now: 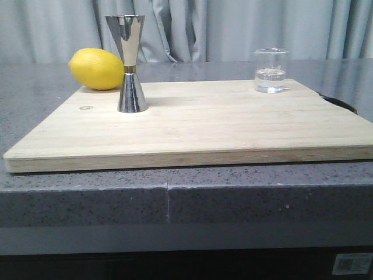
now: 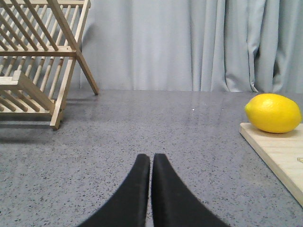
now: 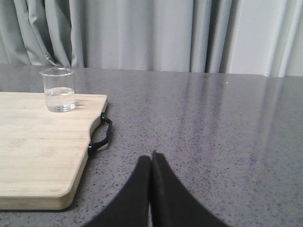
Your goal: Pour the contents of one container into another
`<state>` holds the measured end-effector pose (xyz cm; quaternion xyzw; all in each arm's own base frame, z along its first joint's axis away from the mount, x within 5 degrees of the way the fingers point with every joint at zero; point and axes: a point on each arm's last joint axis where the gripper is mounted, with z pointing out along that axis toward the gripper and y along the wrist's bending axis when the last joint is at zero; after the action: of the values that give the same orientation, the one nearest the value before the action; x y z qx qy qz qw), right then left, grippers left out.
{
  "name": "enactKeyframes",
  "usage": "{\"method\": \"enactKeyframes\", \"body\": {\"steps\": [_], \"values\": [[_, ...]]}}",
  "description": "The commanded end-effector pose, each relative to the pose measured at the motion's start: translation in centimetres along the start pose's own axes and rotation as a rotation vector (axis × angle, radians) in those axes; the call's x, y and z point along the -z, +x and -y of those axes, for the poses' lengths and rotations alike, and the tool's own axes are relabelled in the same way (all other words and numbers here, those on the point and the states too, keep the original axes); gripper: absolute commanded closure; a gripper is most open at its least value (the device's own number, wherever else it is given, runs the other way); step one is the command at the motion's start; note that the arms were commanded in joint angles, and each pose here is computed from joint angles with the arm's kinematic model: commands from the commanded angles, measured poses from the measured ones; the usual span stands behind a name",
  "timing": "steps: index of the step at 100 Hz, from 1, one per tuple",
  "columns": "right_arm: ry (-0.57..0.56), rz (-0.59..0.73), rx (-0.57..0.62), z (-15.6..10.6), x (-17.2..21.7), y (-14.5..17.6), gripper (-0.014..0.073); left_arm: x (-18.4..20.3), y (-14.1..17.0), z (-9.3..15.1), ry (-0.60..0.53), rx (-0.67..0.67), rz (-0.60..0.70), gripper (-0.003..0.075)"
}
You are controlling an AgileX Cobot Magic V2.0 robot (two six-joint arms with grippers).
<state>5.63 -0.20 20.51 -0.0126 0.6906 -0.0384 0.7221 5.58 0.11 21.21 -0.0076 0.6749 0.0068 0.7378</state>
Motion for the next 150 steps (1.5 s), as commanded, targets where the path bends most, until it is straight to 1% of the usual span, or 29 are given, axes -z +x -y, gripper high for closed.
{"method": "enactKeyframes", "body": {"steps": [1, 52, 85, 97, 109, 121, 129, 140, 150], "values": [[0.01, 0.098, 0.01, 0.1, 0.2, -0.7, 0.0665, 0.1, 0.1, 0.1, 0.008, 0.009, 0.069, 0.0739], [0.01, 0.098, 0.01, 0.1, 0.2, -0.7, 0.0665, 0.1, 0.1, 0.1, 0.008, 0.009, 0.069, 0.0739], [0.012, 0.152, 0.011, 0.1, 0.2, -1.2, 0.0665, 0.1, 0.1, 0.1, 0.008, 0.011, 0.076, 0.0739], [0.014, 0.195, 0.011, 0.1, 0.3, -1.6, 0.0665, 0.1, 0.0, 0.0, 0.007, 0.057, 0.081, 0.0739], [0.019, 0.242, -0.018, 0.2, 0.4, -2.0, 0.0665, 0.2, -0.5, -0.1, 0.004, 0.168, 0.137, 0.0739], [0.019, 0.25, -0.124, 0.3, 0.4, -2.2, 0.0665, 0.3, -1.1, -0.2, 0.002, 0.244, 0.197, 0.0739], [0.017, 0.26, -0.142, 0.3, 0.5, -2.7, 0.0665, 0.3, -1.3, -0.2, 0.008, 0.324, 0.204, 0.0739], [0.015, 0.273, -0.142, 0.4, 0.7, -3.8, 0.0665, 0.4, -2.1, -0.2, 0.012, 0.326, 0.224, 0.0739], [0.014, 0.29, -0.142, 0.5, 1.0, -5.0, 0.0665, 0.6, -3.4, -0.2, 0.019, 0.305, 0.245, 0.0739]]}}
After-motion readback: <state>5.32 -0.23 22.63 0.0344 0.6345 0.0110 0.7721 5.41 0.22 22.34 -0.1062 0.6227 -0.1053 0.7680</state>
